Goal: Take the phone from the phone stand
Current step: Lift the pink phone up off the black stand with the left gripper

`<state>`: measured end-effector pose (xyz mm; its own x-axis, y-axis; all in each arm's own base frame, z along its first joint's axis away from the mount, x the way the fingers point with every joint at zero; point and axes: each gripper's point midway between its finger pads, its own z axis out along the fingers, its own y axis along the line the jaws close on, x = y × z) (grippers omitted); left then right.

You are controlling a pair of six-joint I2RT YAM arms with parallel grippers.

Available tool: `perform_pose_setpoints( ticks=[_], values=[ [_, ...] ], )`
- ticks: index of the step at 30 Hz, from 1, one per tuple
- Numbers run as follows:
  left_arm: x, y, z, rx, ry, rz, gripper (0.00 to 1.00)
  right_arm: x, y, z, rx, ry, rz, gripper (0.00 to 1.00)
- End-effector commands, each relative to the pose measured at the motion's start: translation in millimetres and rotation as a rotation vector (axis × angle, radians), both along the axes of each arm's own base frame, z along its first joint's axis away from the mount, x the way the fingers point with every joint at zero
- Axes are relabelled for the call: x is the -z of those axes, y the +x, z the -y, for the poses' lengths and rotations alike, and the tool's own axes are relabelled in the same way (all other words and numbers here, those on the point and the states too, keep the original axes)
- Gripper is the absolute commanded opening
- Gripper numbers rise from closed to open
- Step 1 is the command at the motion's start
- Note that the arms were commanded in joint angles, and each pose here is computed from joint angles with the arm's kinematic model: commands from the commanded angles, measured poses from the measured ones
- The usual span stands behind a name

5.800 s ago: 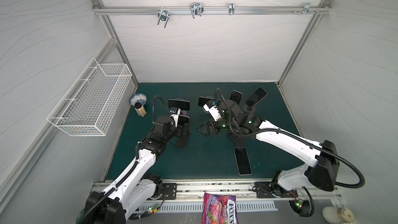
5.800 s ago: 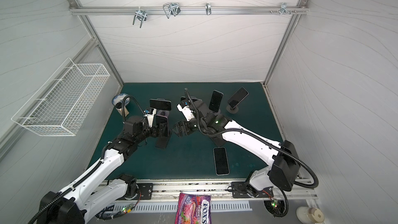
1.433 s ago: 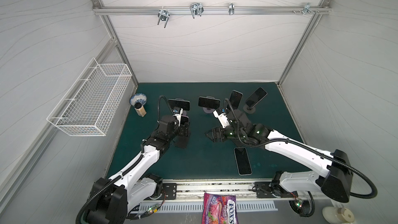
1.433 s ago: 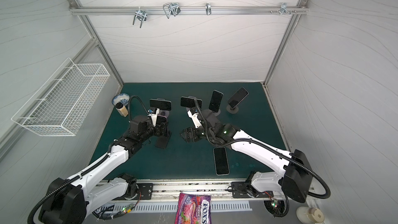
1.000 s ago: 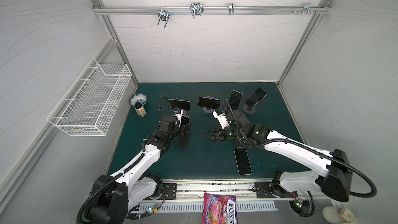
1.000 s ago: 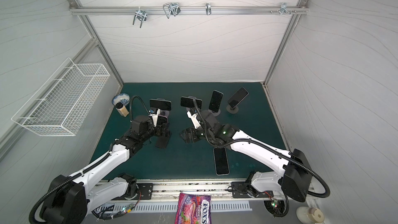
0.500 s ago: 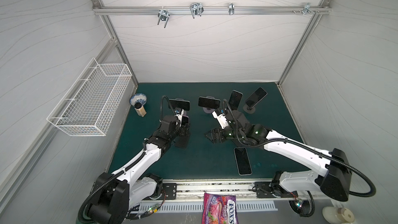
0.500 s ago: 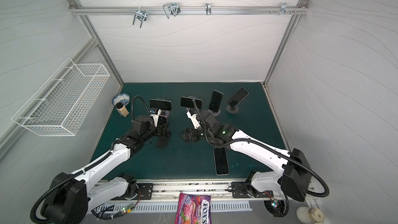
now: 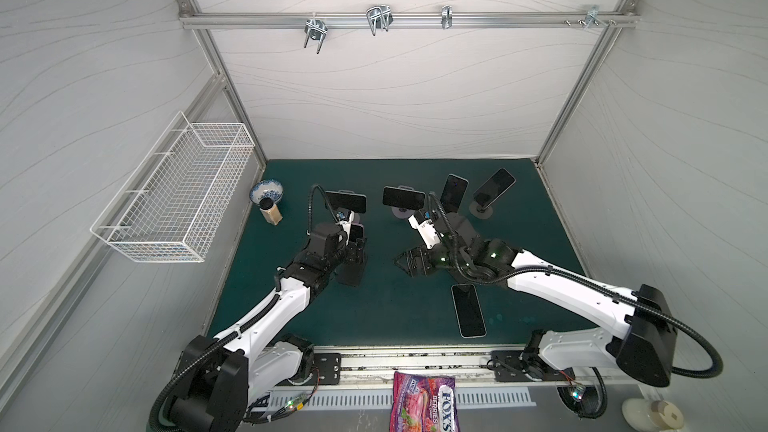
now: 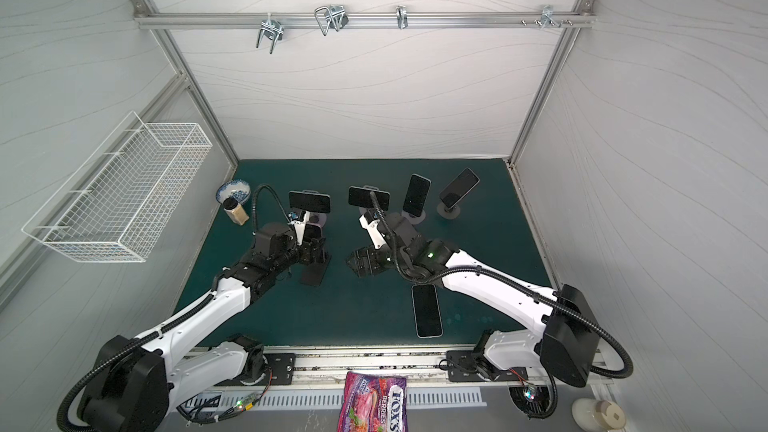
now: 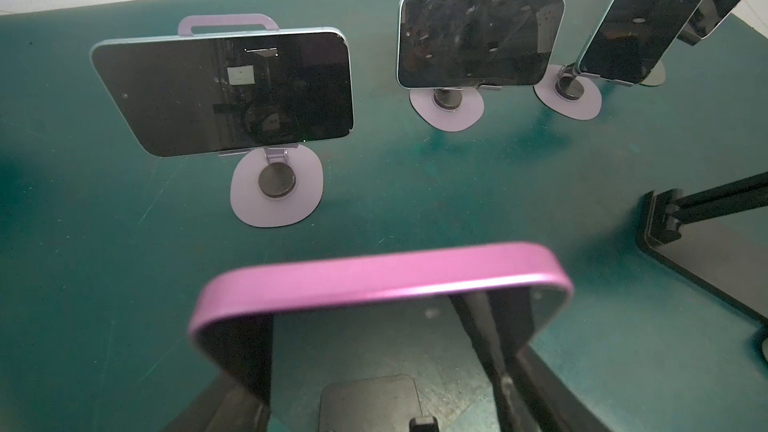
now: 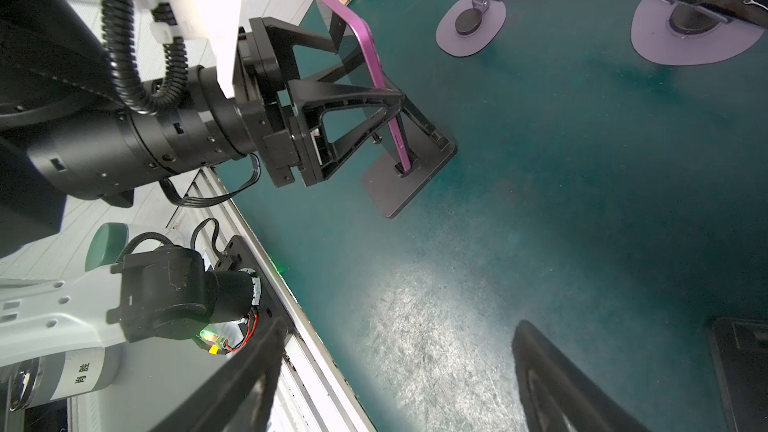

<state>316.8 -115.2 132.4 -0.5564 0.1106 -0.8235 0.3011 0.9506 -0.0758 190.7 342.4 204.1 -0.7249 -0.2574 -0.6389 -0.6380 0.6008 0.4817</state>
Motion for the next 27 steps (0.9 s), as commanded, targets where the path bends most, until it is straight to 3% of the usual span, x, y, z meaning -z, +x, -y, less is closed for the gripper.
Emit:
perform_pose_setpoints(
  ticks=[1,19,27],
  values=[
    [-23,6,2,0.004,-0.009,0.069,0.67,-7,-5,3,0.000,0.014,0.012,0.87],
    [-38,0,0,-0.001,-0.040,0.120,0.64,-16,-10,7,0.005,0.040,0.030,0.87],
    [-64,-3,-4,-0.025,-0.049,0.147,0.63,-23,-13,8,-0.004,0.062,0.039,0.87]
  ],
)
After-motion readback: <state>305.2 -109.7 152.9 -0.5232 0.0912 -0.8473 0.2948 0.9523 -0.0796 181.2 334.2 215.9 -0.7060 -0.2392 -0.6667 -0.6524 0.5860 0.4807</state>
